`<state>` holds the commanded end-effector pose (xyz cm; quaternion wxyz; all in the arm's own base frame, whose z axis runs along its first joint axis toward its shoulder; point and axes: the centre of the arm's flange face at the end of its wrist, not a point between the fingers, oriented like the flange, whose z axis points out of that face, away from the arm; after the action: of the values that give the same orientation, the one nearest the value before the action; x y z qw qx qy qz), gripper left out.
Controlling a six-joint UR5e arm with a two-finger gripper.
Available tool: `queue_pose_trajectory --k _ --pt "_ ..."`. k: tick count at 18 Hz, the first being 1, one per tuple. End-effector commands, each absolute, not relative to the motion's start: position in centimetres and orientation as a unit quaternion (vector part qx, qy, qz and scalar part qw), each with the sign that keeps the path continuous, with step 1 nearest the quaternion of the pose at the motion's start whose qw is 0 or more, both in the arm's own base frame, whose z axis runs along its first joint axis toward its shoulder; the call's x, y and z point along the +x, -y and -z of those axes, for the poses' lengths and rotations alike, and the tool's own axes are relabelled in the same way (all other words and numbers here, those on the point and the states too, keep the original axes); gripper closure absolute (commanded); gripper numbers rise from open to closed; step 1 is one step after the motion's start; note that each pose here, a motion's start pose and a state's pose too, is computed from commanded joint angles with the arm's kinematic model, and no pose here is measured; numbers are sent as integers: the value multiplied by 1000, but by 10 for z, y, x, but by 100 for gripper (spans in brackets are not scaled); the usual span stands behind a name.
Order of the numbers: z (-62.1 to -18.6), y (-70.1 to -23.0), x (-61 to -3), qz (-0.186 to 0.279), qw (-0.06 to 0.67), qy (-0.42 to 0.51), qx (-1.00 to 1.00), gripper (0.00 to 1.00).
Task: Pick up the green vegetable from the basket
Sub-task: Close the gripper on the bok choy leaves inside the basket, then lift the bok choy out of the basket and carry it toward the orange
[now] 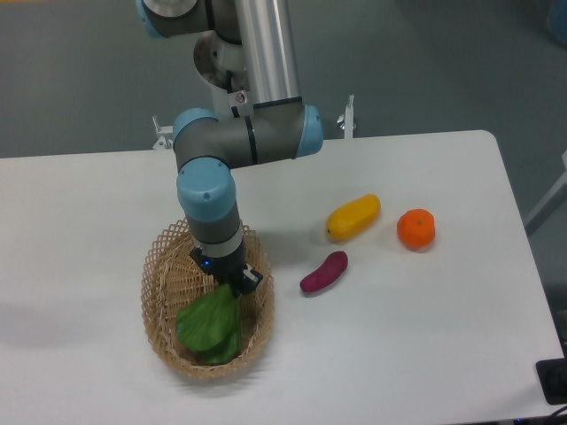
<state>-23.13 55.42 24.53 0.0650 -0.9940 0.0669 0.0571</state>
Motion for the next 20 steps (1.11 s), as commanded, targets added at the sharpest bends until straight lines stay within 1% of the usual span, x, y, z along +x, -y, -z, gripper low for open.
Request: queue_pose_trajectory --k 4,6,8,11,14,20 --pt "-286 -546 -243 -76 88 -78 -990 67" --pt "-303 -544 -252 -69 114 -78 -988 67" --pt "-332 -534 -269 -63 147 -66 -985 67" --pt "-355 -521 -298 -63 145 -75 -985 67" --pt "-365 -502 -334 -72 140 -78 -984 67" --pt "-366 -439 -414 -88 119 -115 -982 67"
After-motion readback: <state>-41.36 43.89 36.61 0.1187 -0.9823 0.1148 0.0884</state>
